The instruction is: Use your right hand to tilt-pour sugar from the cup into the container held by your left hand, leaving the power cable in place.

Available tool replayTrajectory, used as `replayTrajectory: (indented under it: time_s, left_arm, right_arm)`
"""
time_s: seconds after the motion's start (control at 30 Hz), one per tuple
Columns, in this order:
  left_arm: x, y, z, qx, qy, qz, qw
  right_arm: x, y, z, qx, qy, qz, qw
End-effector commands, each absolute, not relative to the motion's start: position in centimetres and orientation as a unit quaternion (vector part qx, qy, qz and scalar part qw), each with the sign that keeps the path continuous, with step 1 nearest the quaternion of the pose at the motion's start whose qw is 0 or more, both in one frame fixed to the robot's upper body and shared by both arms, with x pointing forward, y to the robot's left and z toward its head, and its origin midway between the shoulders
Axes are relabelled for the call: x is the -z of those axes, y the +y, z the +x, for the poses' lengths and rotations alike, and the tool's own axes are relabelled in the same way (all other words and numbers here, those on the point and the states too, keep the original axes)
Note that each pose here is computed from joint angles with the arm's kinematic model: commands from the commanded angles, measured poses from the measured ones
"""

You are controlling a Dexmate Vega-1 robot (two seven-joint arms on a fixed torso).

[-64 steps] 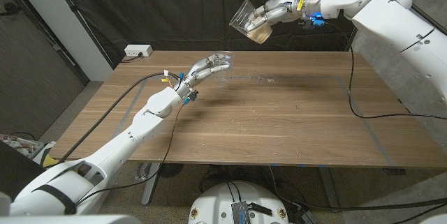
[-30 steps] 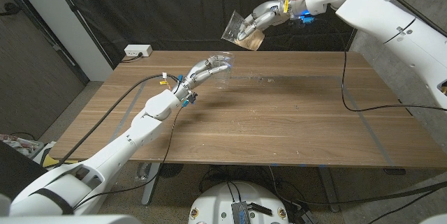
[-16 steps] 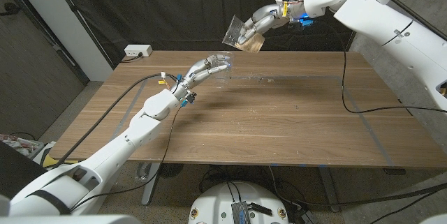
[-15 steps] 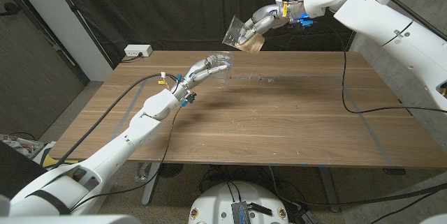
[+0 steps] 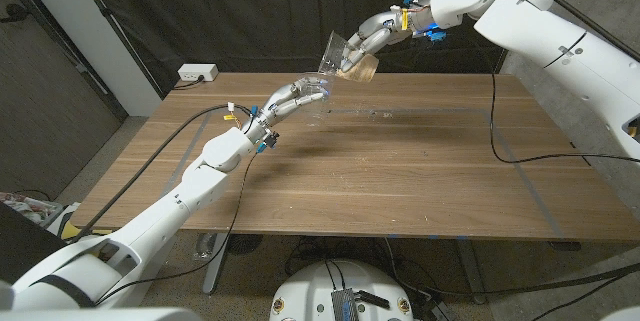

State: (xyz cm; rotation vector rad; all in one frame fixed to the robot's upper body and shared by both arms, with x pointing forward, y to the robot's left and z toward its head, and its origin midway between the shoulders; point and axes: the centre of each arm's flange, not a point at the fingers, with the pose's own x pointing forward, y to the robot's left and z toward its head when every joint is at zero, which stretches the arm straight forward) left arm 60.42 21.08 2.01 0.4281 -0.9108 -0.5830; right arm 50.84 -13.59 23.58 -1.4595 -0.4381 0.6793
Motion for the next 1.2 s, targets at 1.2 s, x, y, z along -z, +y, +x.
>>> replayTrajectory:
  time_s: [1.2]
  left_arm:
    - [-1.5, 21.2, 60.3, 0.290, -0.447, 0.215, 0.818]
  right_arm:
    - [-23.7, -11.8, 50.3, -0.288, -0.164, -0.729, 0.599]
